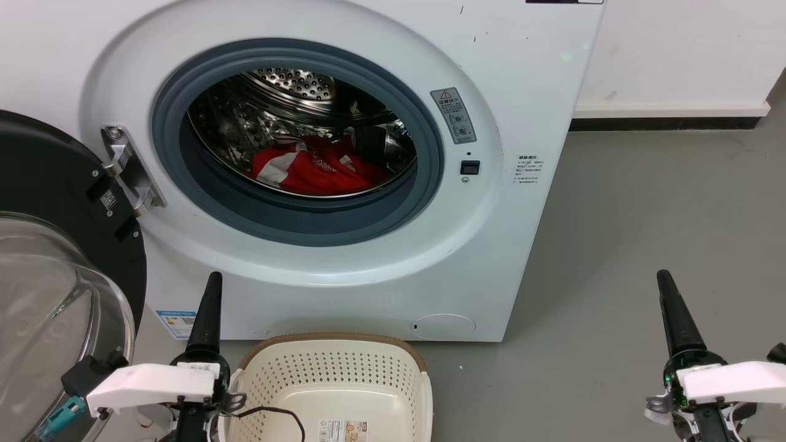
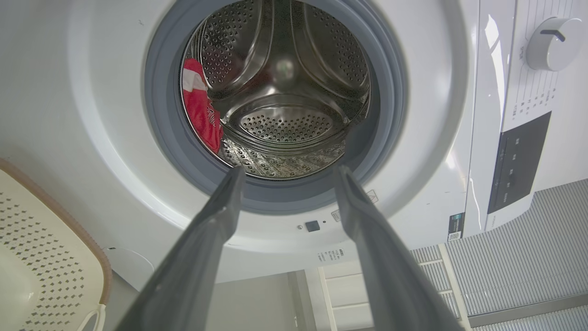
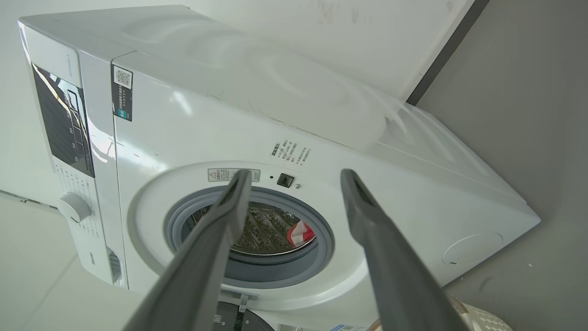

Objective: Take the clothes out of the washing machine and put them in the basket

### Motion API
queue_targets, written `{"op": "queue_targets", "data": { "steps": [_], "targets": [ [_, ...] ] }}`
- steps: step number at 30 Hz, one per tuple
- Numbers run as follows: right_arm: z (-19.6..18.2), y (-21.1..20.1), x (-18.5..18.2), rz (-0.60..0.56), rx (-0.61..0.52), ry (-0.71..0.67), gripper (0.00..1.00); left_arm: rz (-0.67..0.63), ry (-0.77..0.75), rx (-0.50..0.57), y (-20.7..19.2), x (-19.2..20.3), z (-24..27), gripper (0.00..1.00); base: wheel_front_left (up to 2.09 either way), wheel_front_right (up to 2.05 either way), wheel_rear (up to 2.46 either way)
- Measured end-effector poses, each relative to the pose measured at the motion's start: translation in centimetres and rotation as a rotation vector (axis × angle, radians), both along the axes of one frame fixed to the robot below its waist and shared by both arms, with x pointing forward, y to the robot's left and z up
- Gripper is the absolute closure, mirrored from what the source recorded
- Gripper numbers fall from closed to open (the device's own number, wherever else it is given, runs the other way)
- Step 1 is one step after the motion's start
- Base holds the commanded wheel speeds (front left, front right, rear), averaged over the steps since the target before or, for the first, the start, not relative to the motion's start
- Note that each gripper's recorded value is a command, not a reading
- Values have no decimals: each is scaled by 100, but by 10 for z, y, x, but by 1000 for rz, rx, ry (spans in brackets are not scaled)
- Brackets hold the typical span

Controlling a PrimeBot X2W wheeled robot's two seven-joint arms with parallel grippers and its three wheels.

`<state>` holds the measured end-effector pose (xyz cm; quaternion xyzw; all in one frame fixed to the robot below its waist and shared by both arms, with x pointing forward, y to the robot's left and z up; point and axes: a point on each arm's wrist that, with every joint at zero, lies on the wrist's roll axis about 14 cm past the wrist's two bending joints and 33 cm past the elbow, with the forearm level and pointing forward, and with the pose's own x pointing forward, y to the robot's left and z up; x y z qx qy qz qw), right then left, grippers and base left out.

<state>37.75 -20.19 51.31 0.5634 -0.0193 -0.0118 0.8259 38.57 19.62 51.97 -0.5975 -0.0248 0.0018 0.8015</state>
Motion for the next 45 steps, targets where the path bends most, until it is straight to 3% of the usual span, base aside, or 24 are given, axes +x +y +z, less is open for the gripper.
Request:
{"op": "queue_targets", "data": {
  "steps": [14, 30, 45],
  "targets": [
    [4, 11, -5, 31, -367, -7, 0, 8, -20, 309, -6, 1, 10, 0, 0, 0, 0],
    [6, 19, -9, 57, -624, -14, 0, 0, -31, 654, -15, 0, 11, 0, 0, 0, 0],
    [9, 22, -12, 62, -847, -28, 0, 3, -42, 885, -19, 3, 12, 0, 0, 0, 0]
  ]
}}
